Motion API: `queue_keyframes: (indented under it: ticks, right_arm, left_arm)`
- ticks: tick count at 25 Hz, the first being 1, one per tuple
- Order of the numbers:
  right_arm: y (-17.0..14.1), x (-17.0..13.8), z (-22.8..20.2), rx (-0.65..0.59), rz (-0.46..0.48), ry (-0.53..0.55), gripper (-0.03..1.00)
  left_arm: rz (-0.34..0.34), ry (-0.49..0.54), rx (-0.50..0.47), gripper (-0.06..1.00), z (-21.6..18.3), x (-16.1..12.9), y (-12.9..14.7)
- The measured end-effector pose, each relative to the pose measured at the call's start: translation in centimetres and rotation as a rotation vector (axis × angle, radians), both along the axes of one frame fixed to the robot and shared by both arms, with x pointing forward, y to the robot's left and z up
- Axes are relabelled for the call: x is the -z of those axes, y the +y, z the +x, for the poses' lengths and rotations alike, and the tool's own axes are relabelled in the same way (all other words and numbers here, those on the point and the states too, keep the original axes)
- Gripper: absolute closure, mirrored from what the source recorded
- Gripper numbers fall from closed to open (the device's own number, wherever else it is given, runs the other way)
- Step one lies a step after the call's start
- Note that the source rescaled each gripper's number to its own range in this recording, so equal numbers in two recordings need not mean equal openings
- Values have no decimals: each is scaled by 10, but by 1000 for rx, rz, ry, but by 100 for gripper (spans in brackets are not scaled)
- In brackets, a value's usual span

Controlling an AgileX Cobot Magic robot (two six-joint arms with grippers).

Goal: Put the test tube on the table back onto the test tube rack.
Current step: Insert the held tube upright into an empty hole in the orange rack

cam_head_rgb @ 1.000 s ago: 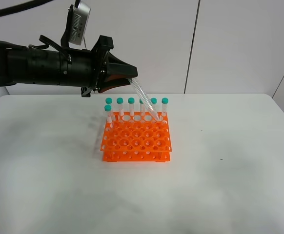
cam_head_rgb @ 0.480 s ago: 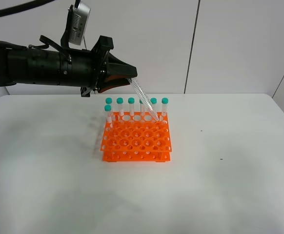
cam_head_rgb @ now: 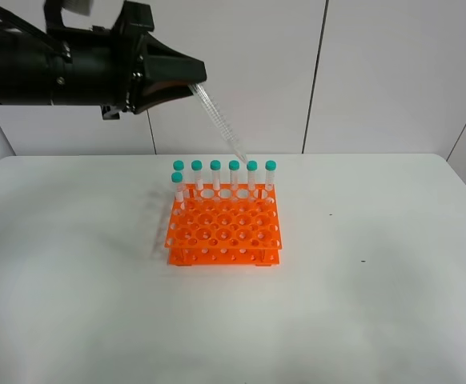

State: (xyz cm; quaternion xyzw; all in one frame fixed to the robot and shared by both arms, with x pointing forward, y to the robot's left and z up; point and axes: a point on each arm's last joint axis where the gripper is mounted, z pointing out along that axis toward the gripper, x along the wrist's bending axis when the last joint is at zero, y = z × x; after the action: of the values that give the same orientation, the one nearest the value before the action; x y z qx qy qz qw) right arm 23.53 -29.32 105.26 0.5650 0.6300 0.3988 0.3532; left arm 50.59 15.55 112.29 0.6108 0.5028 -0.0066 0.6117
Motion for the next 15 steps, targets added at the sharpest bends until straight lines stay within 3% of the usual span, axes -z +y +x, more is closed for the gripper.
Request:
queue_keyframes:
  ticks: [7, 10, 15]
  right_arm:
    - [0, 0, 0, 0, 0, 0, -3]
    - [0, 0, 0, 0, 0, 0, -3]
    - [0, 0, 0, 0, 0, 0, -3]
  left_arm:
    - [117, -219, -112, 94, -22, -34, 22]
    - [243, -339, -169, 94, -28, -43, 32]
    - [498, -500, -168, 94, -36, -47, 36]
